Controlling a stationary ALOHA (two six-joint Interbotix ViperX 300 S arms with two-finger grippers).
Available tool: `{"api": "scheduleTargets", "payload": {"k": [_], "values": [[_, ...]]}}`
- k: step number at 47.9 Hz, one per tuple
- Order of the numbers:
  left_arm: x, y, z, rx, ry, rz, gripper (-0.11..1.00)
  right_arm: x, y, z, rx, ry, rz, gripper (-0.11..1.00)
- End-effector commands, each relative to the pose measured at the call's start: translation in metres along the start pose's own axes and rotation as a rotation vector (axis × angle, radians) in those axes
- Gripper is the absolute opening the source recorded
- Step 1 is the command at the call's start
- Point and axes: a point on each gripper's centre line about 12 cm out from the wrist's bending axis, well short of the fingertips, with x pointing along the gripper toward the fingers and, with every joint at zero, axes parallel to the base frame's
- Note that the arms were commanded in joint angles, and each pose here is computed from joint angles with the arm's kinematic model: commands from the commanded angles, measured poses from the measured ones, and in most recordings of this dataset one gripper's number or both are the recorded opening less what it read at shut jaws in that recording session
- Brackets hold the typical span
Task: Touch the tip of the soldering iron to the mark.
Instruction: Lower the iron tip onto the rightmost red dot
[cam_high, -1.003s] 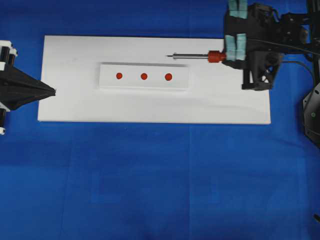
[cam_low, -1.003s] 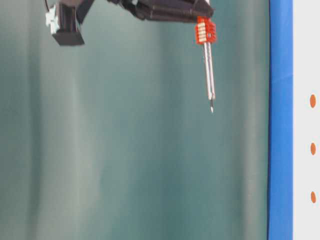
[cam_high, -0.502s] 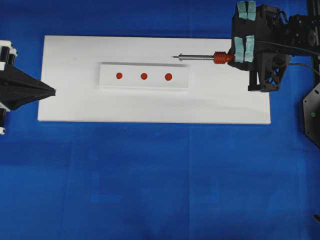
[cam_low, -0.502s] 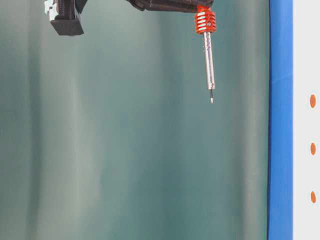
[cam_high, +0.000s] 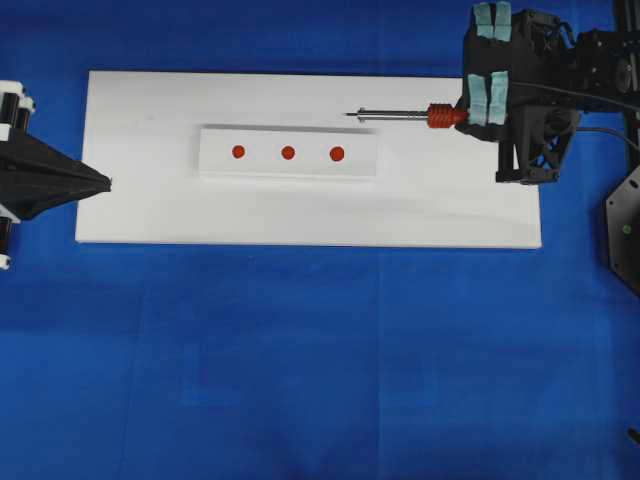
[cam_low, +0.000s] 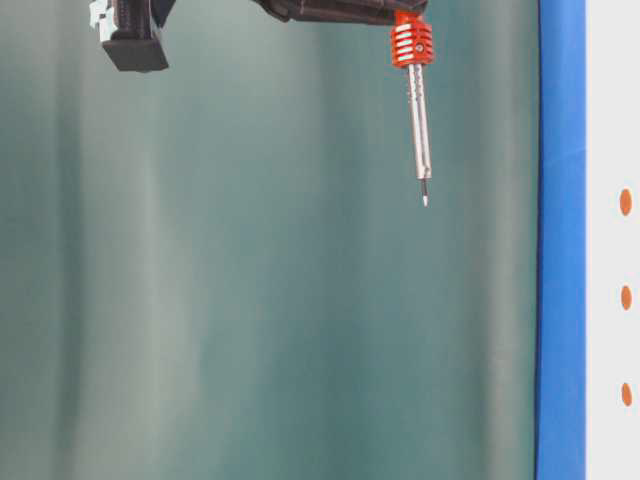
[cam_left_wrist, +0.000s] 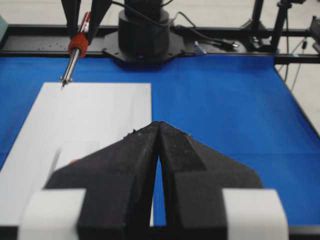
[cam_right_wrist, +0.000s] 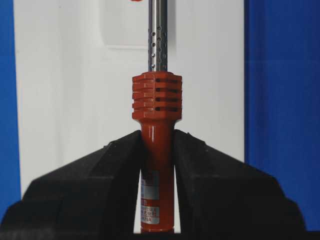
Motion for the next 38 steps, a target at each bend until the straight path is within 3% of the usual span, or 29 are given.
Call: {"api": "scheduleTargets", "payload": {"k": [1, 19, 38], "values": [[0.001, -0.001, 0.004, 0.0, -0.015, -0.004, 0.0, 0.001, 0.0, 0.002, 0.002, -0.003, 0.0, 0.06], [0.001, -0.001, 0.004, 0.0, -0.014, -0.004, 0.0, 0.046, 0.004, -0.019, 0.038, 0.071, 0.013, 0.06], [0.001, -0.001, 0.004, 0.0, -0.014, -0.004, 0.0, 0.081, 0.009, -0.028, 0.034, 0.104, 0.022, 0.06]]}}
